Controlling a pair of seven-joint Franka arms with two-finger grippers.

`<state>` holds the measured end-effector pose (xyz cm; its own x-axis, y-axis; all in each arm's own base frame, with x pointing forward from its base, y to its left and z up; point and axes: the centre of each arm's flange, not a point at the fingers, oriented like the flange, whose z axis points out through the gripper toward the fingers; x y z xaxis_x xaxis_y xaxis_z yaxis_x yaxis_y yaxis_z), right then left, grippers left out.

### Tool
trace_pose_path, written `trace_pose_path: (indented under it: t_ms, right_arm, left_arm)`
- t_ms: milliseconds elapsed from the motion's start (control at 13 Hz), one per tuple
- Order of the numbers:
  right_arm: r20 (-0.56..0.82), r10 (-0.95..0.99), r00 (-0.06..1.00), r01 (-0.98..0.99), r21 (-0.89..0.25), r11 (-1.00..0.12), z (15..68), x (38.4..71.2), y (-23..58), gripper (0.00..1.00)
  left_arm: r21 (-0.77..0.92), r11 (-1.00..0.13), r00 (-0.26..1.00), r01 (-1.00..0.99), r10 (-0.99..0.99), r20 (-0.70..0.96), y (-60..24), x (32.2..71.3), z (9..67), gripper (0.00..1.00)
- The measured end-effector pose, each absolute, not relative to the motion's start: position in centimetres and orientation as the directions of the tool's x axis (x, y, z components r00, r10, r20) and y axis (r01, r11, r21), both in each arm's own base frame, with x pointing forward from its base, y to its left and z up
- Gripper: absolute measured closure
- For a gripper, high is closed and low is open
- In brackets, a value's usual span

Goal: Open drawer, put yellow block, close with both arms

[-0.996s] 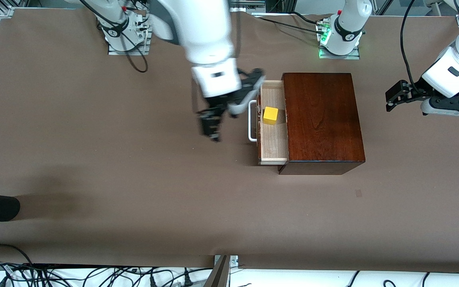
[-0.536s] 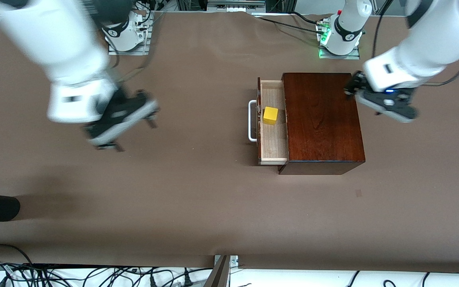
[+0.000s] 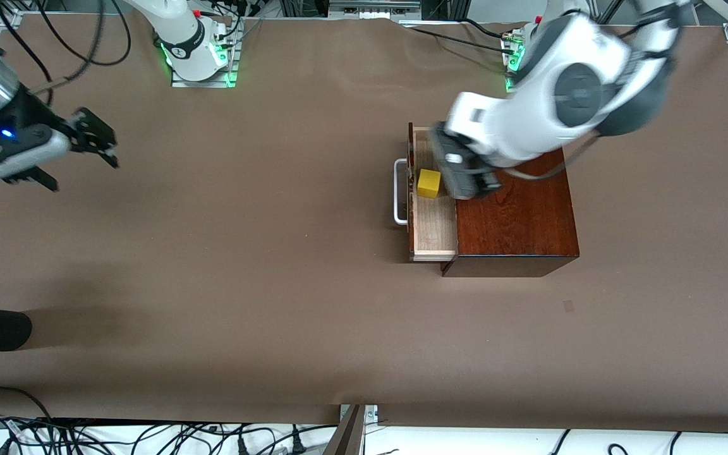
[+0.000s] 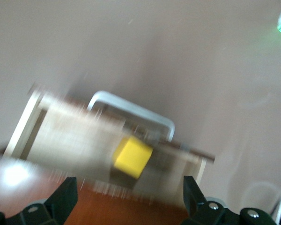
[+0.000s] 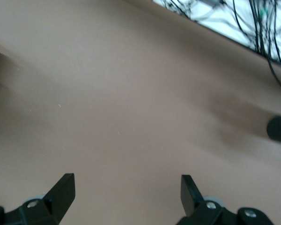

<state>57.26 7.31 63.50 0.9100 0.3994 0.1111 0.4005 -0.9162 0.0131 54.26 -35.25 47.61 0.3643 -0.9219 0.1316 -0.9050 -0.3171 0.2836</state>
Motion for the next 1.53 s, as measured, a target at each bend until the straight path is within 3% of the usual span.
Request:
trace_pose_path:
  t_ms: [230, 536, 843, 1533]
  right_arm:
    - [0.062, 0.336, 0.940, 0.337, -0.007, -0.942, 61.3, 56.2, 3.1, 0.00]
    - [0.034, 0.276, 0.961, 0.277, -0.010, -0.961, 59.8, 56.2, 2.0, 0.00]
    - [0.027, 0.253, 0.967, 0.253, 0.014, -0.967, 59.9, 56.1, 1.8, 0.00]
    - [0.000, 0.243, 0.970, 0.243, 0.012, -0.970, 60.0, 55.9, 1.8, 0.00]
  left_arm:
    - [0.174, -0.120, 0.158, -0.977, -0.962, 0.221, -45.5, 50.7, 44.4, 0.00]
    - [0.079, 0.053, -0.047, -0.995, -0.996, 0.076, -50.7, 47.8, 36.1, 0.00]
    - [0.107, 0.073, -0.082, -0.992, -0.993, -0.088, -47.9, 48.9, 31.1, 0.00]
    - [0.204, 0.027, -0.083, -0.979, -0.959, -0.271, -42.0, 51.0, 30.4, 0.00]
